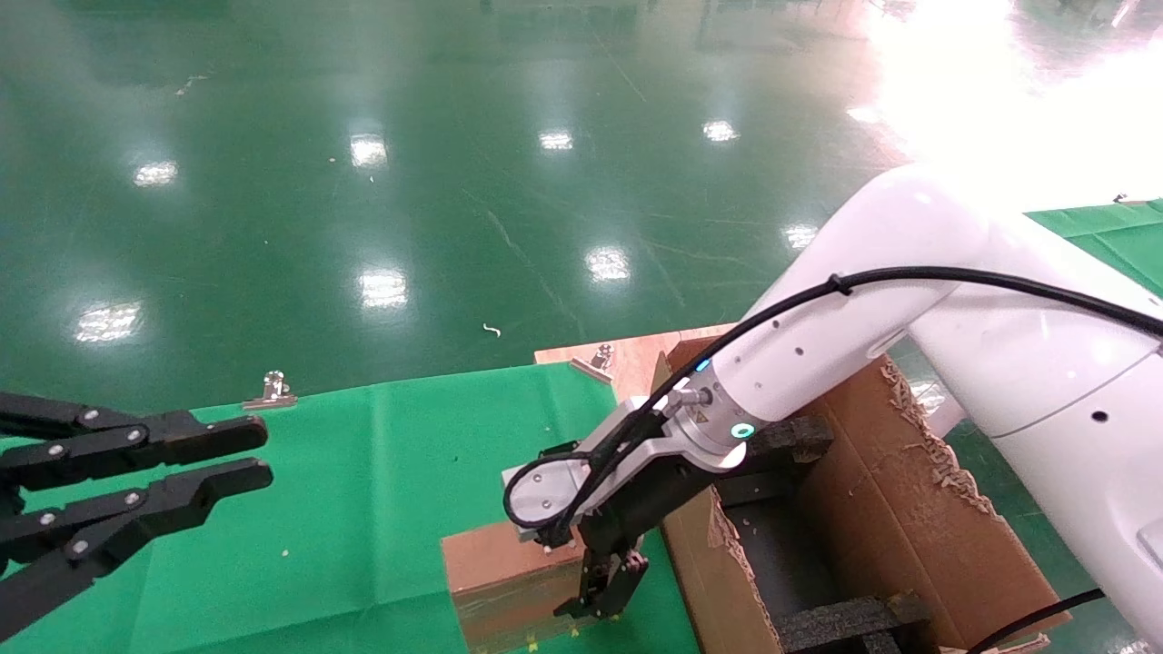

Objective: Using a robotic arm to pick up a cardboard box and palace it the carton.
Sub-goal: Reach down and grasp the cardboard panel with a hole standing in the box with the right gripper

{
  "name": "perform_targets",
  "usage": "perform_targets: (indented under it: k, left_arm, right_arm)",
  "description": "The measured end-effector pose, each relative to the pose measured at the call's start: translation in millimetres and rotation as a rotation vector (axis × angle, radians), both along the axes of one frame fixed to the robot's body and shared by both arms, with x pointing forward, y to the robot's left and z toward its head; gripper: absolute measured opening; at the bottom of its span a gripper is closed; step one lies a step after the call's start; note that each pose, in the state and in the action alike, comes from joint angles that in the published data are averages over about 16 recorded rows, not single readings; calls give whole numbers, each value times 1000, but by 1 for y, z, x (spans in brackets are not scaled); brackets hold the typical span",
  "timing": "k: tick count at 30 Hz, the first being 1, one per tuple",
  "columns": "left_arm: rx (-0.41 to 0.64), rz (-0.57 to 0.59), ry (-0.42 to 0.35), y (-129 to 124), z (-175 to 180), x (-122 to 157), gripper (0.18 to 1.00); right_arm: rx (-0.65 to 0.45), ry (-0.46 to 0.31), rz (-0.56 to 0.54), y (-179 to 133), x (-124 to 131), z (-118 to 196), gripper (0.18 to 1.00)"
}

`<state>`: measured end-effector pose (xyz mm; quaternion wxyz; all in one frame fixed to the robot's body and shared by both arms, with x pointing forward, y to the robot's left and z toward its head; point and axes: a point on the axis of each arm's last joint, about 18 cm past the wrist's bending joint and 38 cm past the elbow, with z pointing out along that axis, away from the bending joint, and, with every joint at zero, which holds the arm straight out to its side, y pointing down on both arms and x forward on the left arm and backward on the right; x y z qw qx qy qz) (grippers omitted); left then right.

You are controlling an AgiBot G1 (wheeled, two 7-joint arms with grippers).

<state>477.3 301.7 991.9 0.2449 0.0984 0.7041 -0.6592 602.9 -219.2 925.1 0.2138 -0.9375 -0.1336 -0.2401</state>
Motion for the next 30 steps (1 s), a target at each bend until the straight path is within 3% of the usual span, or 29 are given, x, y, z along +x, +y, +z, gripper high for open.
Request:
perform_targets:
  k: [13, 19, 30]
  left_arm:
    - [0, 1, 0, 0, 0, 0, 428]
    - [0, 0, 0, 0, 0, 0, 550]
    - [0, 0, 0, 0, 0, 0, 796]
  right_arm:
    - [-13, -11, 4, 2, 3, 1, 940]
    - [-8, -7, 3, 1, 2, 1, 860]
    - [-4, -1, 3, 1, 1, 0, 633]
